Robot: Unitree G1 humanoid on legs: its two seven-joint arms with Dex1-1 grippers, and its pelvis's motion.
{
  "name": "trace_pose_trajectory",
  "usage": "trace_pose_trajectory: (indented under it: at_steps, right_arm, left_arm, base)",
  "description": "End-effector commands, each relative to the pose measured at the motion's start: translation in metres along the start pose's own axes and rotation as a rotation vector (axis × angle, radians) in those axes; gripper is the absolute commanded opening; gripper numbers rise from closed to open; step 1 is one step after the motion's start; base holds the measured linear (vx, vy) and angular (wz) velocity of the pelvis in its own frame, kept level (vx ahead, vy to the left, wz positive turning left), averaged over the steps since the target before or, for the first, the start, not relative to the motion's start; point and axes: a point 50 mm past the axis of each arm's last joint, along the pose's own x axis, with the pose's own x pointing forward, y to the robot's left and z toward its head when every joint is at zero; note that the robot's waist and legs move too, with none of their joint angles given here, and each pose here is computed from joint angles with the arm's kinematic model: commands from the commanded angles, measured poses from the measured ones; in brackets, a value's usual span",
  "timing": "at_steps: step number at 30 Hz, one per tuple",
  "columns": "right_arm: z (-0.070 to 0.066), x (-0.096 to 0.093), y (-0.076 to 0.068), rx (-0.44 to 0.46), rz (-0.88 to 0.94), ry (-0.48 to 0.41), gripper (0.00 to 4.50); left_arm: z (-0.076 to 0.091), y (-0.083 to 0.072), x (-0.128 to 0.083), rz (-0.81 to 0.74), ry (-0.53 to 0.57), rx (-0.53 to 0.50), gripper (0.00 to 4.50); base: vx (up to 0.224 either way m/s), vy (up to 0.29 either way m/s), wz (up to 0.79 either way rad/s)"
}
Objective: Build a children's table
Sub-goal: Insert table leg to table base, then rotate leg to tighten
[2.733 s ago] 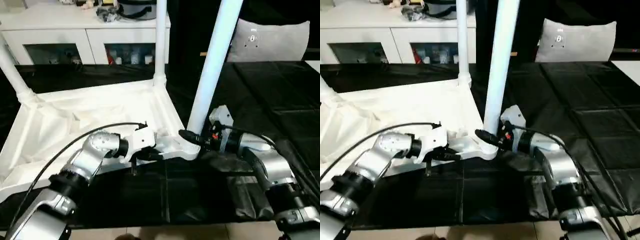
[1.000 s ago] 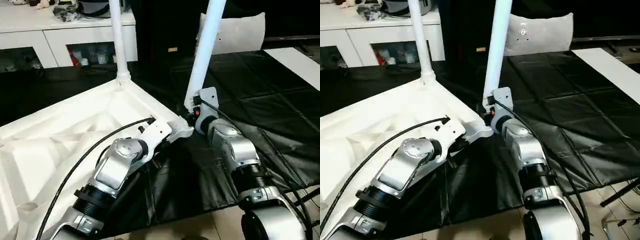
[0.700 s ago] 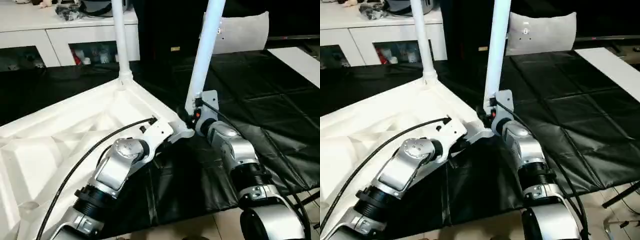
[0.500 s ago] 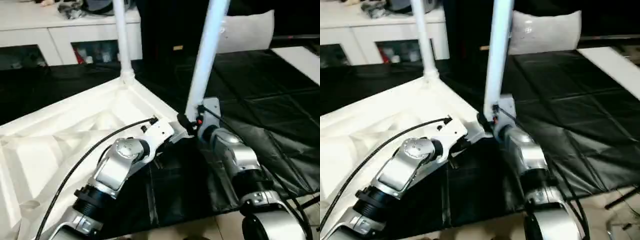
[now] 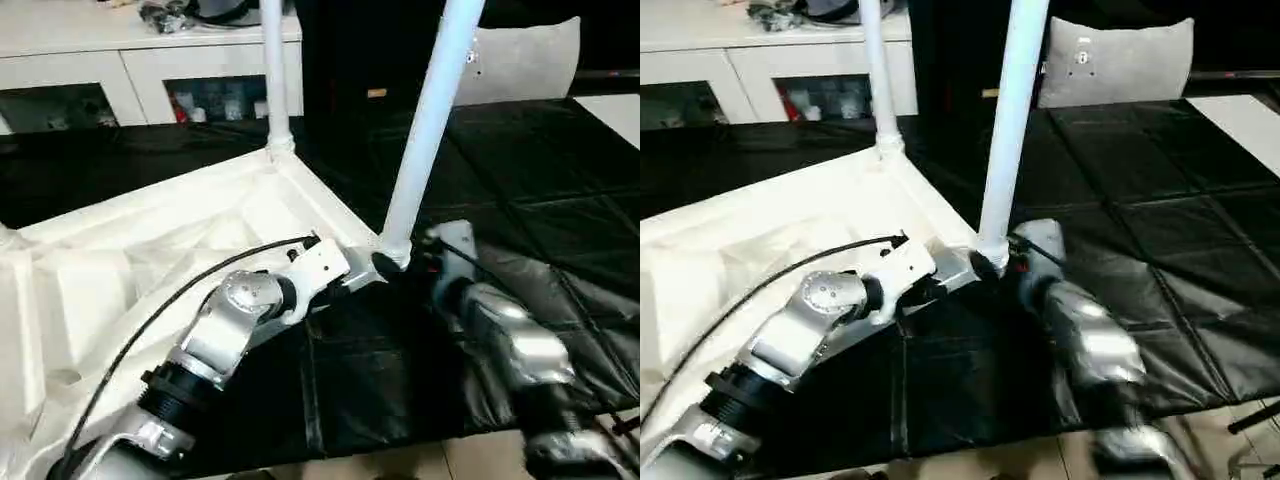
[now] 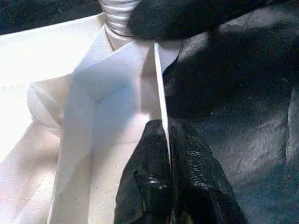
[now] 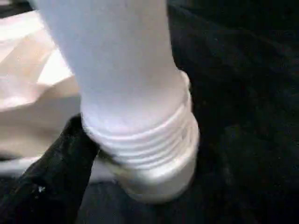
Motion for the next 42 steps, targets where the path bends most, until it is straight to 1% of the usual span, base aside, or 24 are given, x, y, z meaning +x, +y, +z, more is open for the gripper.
trace_pose_trajectory:
  at_steps: [1, 3, 4, 5, 6, 7, 8, 12, 14, 15, 17, 18, 19, 20, 22, 24, 26, 30, 32, 34, 36, 39, 40, 42]
  right_arm:
    - [0.014, -0.008, -0.008, -0.02, -0.004, -0.048, 4.48]
    - [0.025, -0.015, -0.013, -0.069, 0.033, -0.07, 4.48]
    - [0.027, -0.015, -0.013, -0.078, 0.042, -0.072, 4.48]
    - [0.033, -0.02, -0.014, -0.126, 0.094, -0.07, 4.48]
    - [0.033, -0.021, -0.014, -0.133, 0.101, -0.069, 4.48]
    - [0.037, -0.025, -0.014, -0.179, 0.15, -0.06, 4.48]
    - [0.037, -0.026, -0.015, -0.188, 0.16, -0.056, 4.48]
    - [0.041, -0.038, -0.014, -0.289, 0.304, 0.011, 4.48]
    - [0.043, -0.043, -0.011, -0.329, 0.4, 0.051, 4.48]
    - [0.043, -0.043, -0.011, -0.329, 0.4, 0.051, 4.48]
    - [0.042, -0.044, -0.008, -0.384, 0.466, 0.081, 4.48]
    - [0.042, -0.044, -0.008, -0.39, 0.471, 0.086, 4.48]
    - [0.039, -0.043, -0.007, -0.425, 0.512, 0.121, 4.48]
    - [0.037, -0.043, -0.007, -0.44, 0.533, 0.141, 4.48]
    - [0.036, -0.041, -0.005, -0.446, 0.574, 0.16, 4.48]
    - [0.034, -0.041, -0.001, -0.424, 0.627, 0.173, 4.21]
    - [0.031, -0.042, 0.003, -0.411, 0.69, 0.203, 4.14]
    - [0.028, -0.039, 0.003, -0.414, 0.7, 0.222, 3.7]
    - [0.026, -0.036, 0.004, -0.404, 0.714, 0.227, 3.64]
    - [0.024, -0.036, 0.005, -0.396, 0.733, 0.242, 3.42]
    - [0.022, -0.036, 0.006, -0.394, 0.74, 0.254, 3.42]
    - [0.021, -0.035, 0.006, -0.388, 0.742, 0.256, 3.04]
    - [0.021, -0.035, 0.005, -0.385, 0.743, 0.255, 3.04]
    - [0.02, -0.035, 0.005, -0.372, 0.747, 0.26, 2.85]
  left_arm:
    - [-0.014, 0.004, -0.003, -0.023, 0.077, 0.036, 0.0]
    - [-0.019, 0.008, -0.007, -0.043, 0.099, 0.065, 0.0]
    - [-0.02, 0.009, -0.008, -0.048, 0.101, 0.069, 0.0]
    - [-0.023, 0.01, -0.011, -0.074, 0.104, 0.078, 0.0]
    - [-0.023, 0.01, -0.011, -0.078, 0.103, 0.082, 0.0]
    - [-0.025, 0.011, -0.013, -0.105, 0.102, 0.105, 0.0]
    - [-0.025, 0.011, -0.013, -0.11, 0.103, 0.109, 0.0]
    - [-0.031, 0.012, -0.019, -0.195, 0.108, 0.173, 0.0]
    - [-0.032, 0.01, -0.022, -0.274, 0.084, 0.228, 0.0]
    - [-0.032, 0.01, -0.022, -0.275, 0.084, 0.228, 0.0]
    - [-0.033, 0.008, -0.024, -0.333, 0.089, 0.266, 0.0]
    - [-0.033, 0.008, -0.024, -0.337, 0.091, 0.271, 0.0]
    - [-0.034, 0.006, -0.026, -0.369, 0.104, 0.311, 0.0]
    - [-0.033, 0.004, -0.027, -0.396, 0.098, 0.318, 0.0]
    - [-0.029, 0.0, -0.028, -0.447, 0.071, 0.331, 0.0]
    - [-0.028, -0.003, -0.029, -0.486, 0.055, 0.337, 0.0]
    - [-0.027, -0.004, -0.03, -0.503, 0.05, 0.342, 0.0]
    - [-0.025, -0.005, -0.03, -0.522, 0.044, 0.353, 0.0]
    - [-0.023, -0.004, -0.03, -0.535, 0.042, 0.357, 0.0]
    - [-0.023, -0.004, -0.031, -0.541, 0.043, 0.358, 0.0]
    - [-0.024, -0.004, -0.031, -0.54, 0.047, 0.357, 0.0]
    - [-0.025, -0.003, -0.031, -0.539, 0.058, 0.358, 0.0]
    - [-0.026, -0.003, -0.032, -0.538, 0.063, 0.358, 0.0]
    - [-0.026, -0.003, -0.032, -0.536, 0.065, 0.355, 0.0]
  base:
    - [0.0, 0.0, 0.0]
    - [0.0, 0.0, 0.0]
    - [0.0, 0.0, 0.0]
    - [0.0, 0.0, 0.0]
    - [0.0, 0.0, 0.0]
    - [0.0, 0.0, 0.0]
    - [0.0, 0.0, 0.0]
    - [0.0, 0.0, 0.0]
    - [0.0, 0.0, 0.0]
    - [0.0, 0.0, 0.0]
    - [0.0, 0.0, 0.0]
    - [0.0, 0.0, 0.0]
    - [0.0, 0.0, 0.0]
    - [0.0, 0.0, 0.0]
    - [0.0, 0.0, 0.0]
    - [0.0, 0.0, 0.0]
    - [0.0, 0.0, 0.0]
    - [0.0, 0.0, 0.0]
    - [0.0, 0.0, 0.0]
    - [0.0, 0.0, 0.0]
    - [0.0, 0.0, 0.0]
    - [0.0, 0.0, 0.0]
    - [0.0, 0.0, 0.0]
    - [0.0, 0.0, 0.0]
